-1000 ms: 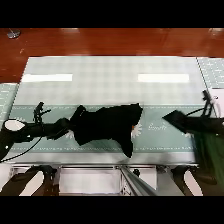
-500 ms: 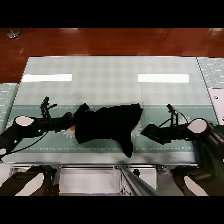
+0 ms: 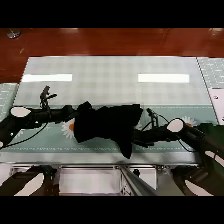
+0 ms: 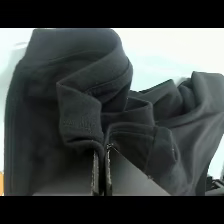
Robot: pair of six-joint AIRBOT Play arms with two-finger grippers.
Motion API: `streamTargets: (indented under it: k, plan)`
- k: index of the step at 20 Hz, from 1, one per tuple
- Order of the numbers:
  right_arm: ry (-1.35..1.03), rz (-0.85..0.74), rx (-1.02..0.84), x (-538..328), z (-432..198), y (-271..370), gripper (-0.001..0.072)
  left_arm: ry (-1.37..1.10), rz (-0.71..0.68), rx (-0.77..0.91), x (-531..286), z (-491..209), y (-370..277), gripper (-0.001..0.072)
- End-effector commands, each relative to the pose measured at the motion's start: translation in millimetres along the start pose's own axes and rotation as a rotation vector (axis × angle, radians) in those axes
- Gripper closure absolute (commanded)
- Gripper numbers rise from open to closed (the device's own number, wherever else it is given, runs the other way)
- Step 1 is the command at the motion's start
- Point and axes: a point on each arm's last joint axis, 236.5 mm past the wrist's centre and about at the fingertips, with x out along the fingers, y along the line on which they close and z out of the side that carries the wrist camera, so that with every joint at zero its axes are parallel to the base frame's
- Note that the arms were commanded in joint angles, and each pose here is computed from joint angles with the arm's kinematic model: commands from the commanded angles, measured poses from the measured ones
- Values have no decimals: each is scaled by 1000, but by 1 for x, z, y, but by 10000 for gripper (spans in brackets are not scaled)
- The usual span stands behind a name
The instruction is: Fold the shirts.
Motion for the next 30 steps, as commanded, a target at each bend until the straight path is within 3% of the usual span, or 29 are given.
streamTargets:
  k: [1, 2, 4, 7, 10, 12, 15, 18, 25, 30]
  plan:
    - [56, -6, -52, 23, -8, 16, 165, 0, -9, 12, -1, 3, -5, 687]
    - [64, 1, -86, 26, -8, 24, 306, 1, -10, 13, -2, 3, -5, 687]
    - [42, 31, -211, 19, 3, 47, 684, -10, -25, 39, -7, 11, -13, 687]
    - [-49, -44, -383, -40, 52, 69, 685, -141, -127, 107, -50, 62, -66, 688]
    - [-419, -133, -485, -189, 141, 122, 686, -428, -228, 315, -149, 131, -163, 688]
    - [-677, -110, -590, -304, 155, 184, 686, -610, -278, 489, -229, 150, -235, 688]
    - [-982, -130, -795, -441, 106, 263, 686, -845, -343, 733, -340, 135, -334, 688]
    - [-1173, -51, -967, -514, 21, 314, 686, -1039, -371, 929, -426, 92, -399, 688]
    - [-1402, -12, -1120, -569, -116, 311, 685, -1313, -52, 1022, -512, 20, -403, 688]
    - [-1116, -26, -1106, -507, -117, 286, 685, -998, 43, 1030, -452, -35, -364, 688]
